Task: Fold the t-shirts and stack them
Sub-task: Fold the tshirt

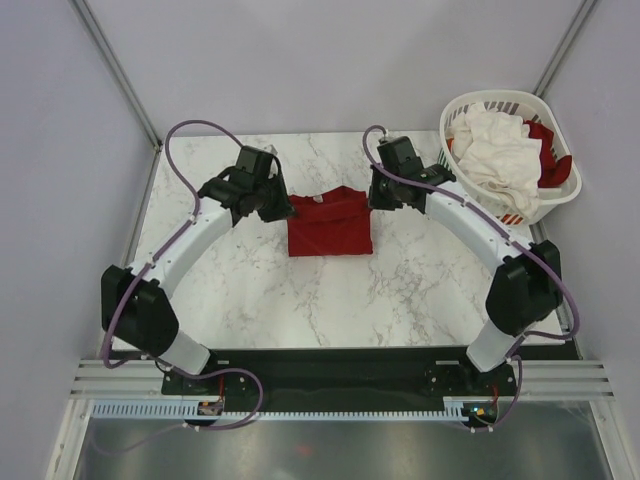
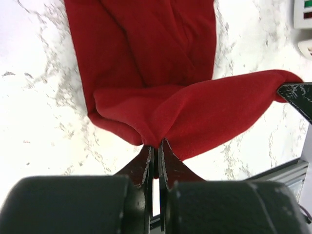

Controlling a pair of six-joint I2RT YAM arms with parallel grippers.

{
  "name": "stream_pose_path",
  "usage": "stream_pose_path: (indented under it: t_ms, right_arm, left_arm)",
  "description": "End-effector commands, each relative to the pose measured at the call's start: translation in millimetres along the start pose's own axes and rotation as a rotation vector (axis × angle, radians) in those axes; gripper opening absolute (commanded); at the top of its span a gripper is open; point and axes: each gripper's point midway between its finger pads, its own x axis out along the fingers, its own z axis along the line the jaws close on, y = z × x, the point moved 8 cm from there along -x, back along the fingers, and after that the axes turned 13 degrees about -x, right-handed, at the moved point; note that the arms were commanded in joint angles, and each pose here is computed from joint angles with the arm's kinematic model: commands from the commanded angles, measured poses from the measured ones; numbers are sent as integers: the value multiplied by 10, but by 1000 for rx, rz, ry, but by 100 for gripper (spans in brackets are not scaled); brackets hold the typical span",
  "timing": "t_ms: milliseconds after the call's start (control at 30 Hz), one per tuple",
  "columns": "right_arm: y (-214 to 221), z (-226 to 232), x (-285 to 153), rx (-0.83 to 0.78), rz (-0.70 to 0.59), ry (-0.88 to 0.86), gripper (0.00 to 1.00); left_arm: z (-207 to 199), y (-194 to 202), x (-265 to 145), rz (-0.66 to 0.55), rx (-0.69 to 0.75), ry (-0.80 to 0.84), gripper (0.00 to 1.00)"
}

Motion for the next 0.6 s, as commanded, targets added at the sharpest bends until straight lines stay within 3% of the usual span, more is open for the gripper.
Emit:
stream_pose_path:
  t_ms: [0,433,533,567]
  right_arm:
    - [-300,-34,110,-10,-49,23,0]
    - [-746,-205,884,59,-14,37,3]
    - [-748,-287,1103,82,8,53,11]
    - [-766,-304,1157,85,6,56,19]
  left_arm:
    - [3,-217,126,14,38,2,2]
    - [118,-785,926,64,-5,-39,2]
    - [234,-890,1196,87,-27,-64,2]
    - [284,-948,1246,85,-39,-73,2]
